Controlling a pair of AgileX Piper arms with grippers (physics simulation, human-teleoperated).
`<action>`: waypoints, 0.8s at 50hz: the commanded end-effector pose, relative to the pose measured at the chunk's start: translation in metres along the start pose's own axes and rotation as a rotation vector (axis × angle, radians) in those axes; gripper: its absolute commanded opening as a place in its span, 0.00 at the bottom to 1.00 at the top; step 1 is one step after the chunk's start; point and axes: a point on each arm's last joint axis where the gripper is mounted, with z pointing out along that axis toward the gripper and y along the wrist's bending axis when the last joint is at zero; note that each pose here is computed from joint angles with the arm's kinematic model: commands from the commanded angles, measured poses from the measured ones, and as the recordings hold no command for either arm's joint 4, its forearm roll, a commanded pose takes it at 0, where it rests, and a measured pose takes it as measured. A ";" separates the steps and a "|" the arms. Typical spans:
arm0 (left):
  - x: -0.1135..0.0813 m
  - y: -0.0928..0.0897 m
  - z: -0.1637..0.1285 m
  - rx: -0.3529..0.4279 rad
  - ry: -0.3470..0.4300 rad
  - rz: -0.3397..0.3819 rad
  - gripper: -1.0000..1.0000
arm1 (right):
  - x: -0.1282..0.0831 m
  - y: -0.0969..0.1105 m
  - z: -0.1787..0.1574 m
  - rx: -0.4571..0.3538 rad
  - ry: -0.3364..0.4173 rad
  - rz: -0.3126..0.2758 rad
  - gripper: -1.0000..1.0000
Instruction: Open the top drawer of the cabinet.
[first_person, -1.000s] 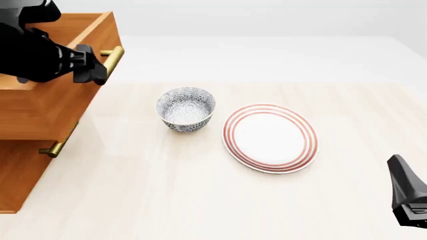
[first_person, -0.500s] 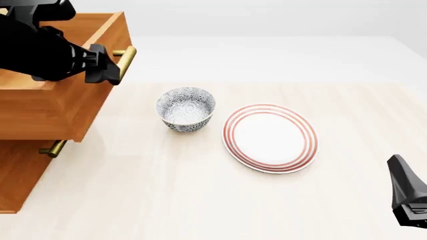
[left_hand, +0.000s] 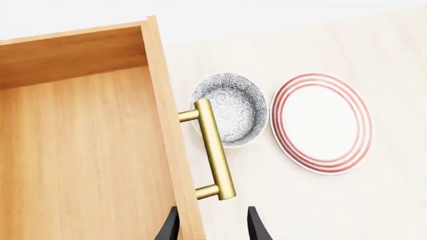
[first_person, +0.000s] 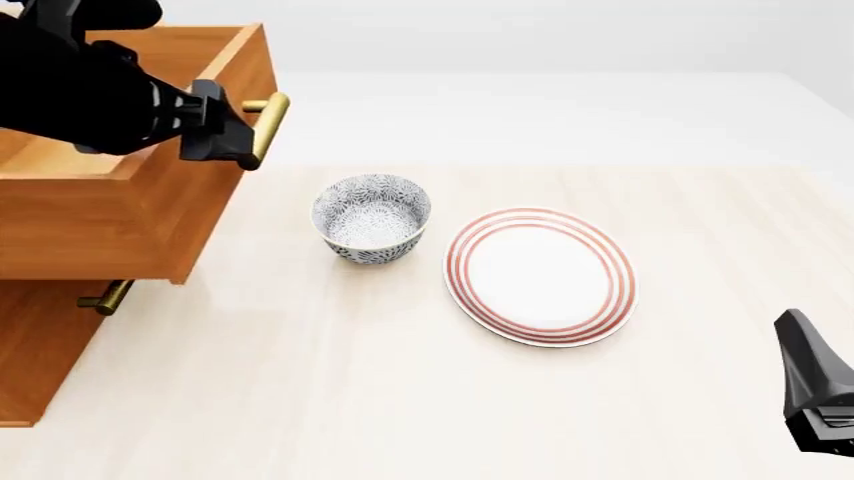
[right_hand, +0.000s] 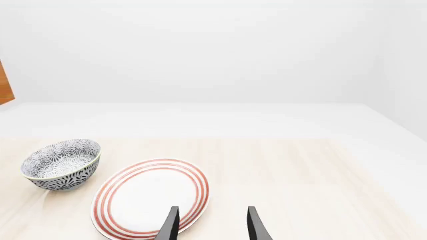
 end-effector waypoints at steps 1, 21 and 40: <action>0.000 -0.010 0.000 0.034 -0.001 0.007 1.00 | 0.000 0.000 0.000 0.000 0.000 0.000 1.00; -0.001 -0.014 0.002 0.045 0.002 0.031 1.00 | 0.000 0.000 0.000 0.000 0.000 0.000 1.00; -0.014 -0.006 -0.015 0.019 -0.021 0.041 1.00 | 0.000 0.000 0.000 0.000 0.000 0.000 1.00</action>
